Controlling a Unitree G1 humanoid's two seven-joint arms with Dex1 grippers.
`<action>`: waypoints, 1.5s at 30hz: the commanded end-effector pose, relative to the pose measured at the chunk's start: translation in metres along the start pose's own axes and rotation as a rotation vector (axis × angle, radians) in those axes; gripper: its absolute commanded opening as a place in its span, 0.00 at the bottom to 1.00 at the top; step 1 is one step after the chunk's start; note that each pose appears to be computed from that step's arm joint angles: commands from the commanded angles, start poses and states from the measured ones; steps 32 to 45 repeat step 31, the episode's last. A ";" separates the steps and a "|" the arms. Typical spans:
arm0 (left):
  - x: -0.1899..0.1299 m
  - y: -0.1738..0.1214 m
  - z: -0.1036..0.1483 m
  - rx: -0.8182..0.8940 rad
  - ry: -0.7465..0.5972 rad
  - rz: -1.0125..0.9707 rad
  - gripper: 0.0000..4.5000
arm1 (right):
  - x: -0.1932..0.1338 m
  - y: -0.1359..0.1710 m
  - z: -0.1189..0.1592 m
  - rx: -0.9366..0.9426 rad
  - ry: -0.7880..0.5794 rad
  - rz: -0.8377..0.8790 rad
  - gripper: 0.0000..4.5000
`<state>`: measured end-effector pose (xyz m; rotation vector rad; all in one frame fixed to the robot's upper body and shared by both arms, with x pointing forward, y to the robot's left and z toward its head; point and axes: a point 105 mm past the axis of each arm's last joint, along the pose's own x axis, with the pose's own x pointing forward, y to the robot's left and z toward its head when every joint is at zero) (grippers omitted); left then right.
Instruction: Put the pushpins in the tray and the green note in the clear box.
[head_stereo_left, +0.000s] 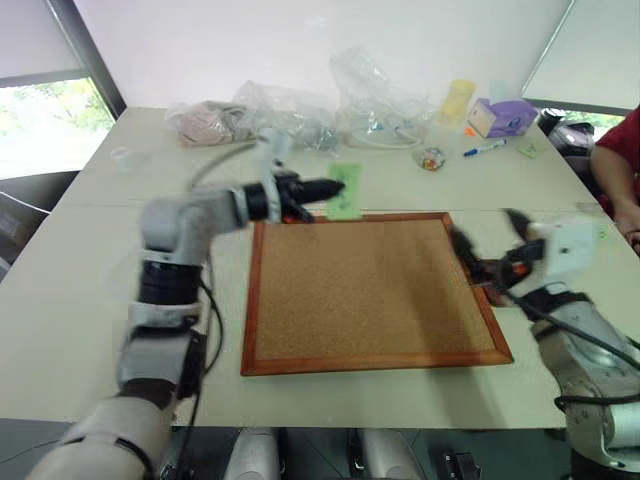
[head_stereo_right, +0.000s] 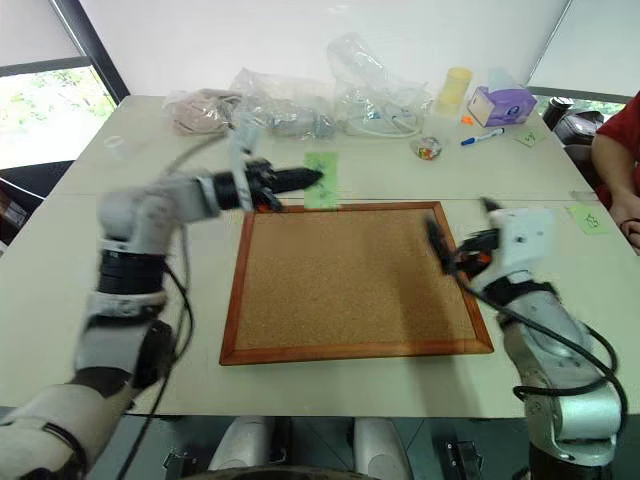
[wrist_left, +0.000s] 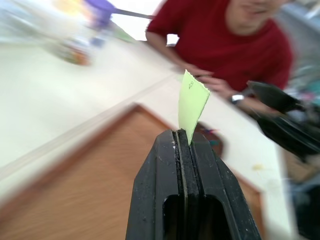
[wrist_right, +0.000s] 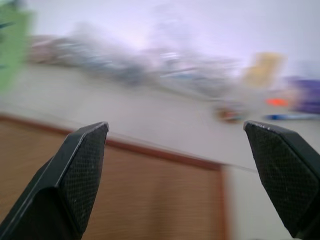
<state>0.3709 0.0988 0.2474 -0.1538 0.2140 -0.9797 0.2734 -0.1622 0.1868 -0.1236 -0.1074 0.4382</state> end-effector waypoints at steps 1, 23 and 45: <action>-0.049 0.023 0.002 0.061 0.097 0.128 0.00 | 0.007 0.046 -0.001 0.003 0.028 0.225 0.99; -0.124 0.075 -0.004 0.229 0.238 0.282 0.99 | 0.024 0.061 -0.032 0.069 0.027 0.256 1.00; -0.064 -0.015 -0.008 0.281 0.104 -0.141 0.99 | -0.018 0.002 -0.019 0.170 -0.021 -0.048 1.00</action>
